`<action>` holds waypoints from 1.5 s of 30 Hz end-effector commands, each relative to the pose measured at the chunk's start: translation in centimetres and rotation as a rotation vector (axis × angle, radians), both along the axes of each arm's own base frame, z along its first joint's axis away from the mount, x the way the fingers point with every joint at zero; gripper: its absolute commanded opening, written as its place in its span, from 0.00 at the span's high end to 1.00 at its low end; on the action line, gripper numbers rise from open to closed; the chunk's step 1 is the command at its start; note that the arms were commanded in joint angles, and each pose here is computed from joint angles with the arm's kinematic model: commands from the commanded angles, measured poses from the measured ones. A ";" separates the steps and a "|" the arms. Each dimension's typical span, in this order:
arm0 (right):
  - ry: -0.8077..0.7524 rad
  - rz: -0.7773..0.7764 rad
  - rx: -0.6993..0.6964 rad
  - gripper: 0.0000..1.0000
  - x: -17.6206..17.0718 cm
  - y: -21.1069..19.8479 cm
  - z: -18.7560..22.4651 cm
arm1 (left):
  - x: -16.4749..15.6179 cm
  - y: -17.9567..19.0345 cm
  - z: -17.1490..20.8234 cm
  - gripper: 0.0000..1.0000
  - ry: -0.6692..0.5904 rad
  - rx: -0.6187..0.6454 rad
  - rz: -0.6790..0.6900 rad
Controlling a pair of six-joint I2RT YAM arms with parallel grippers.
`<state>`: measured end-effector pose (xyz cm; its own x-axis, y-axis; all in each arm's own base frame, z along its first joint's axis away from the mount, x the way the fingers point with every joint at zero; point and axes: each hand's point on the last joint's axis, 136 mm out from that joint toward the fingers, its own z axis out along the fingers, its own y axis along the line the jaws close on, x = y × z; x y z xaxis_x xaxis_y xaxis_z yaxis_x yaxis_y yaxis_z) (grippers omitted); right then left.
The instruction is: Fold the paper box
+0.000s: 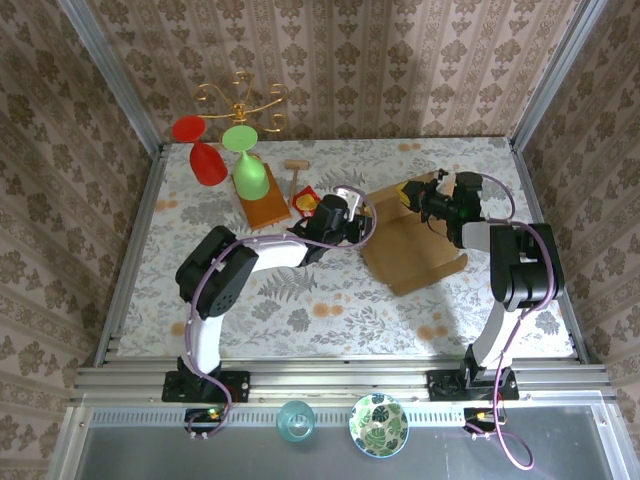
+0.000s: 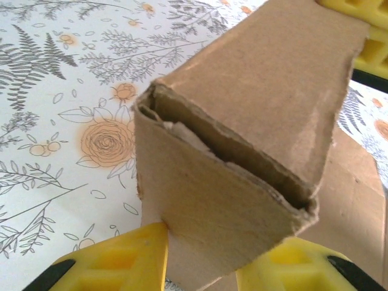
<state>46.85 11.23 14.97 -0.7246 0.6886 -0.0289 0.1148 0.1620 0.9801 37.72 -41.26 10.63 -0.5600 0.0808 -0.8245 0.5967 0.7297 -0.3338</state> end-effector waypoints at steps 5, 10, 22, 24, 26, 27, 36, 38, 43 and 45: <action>0.122 0.001 0.032 1.00 -1.6 1.1 -3.4 | 1.5 0.0 -1.1 0.66 0.010 0.024 0.102; 0.133 -0.002 0.032 1.00 -1.6 1.1 -3.7 | 2.0 -0.1 -2.0 0.66 0.012 0.074 0.139; 0.143 -0.018 0.041 1.00 -1.4 1.1 -3.5 | 2.9 0.4 -4.3 0.88 0.016 0.190 0.244; 0.144 -0.028 0.045 1.00 -1.4 1.1 -3.5 | 3.0 0.3 -4.4 0.95 0.015 0.199 0.256; 0.143 -0.036 0.053 1.00 -1.3 1.1 -3.4 | 3.0 0.0 -4.5 1.00 0.011 0.208 0.263; 0.143 -0.038 0.055 1.00 -1.3 1.2 -3.3 | 3.0 0.0 -4.5 1.00 0.007 0.217 0.271; 0.136 -0.069 0.043 1.00 -1.9 1.6 -3.2 | 3.1 0.0 -5.3 0.84 0.000 0.300 0.324; 0.135 -0.075 0.040 1.00 -2.0 1.6 -3.3 | 3.4 0.1 -5.3 0.78 -0.002 0.309 0.336; 0.131 -0.086 0.045 1.00 -2.2 1.7 -3.5 | 3.9 0.0 -5.8 0.77 0.006 0.333 0.343; 0.131 -0.094 0.049 1.00 -2.3 1.6 -3.6 | 4.1 0.1 -6.0 0.81 0.008 0.343 0.353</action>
<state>47.18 10.46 15.00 -0.5833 0.8122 -0.0122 0.1240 0.1038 0.9868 42.05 -41.73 7.55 -0.5614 0.1014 -0.8213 0.3035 0.9485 -0.0904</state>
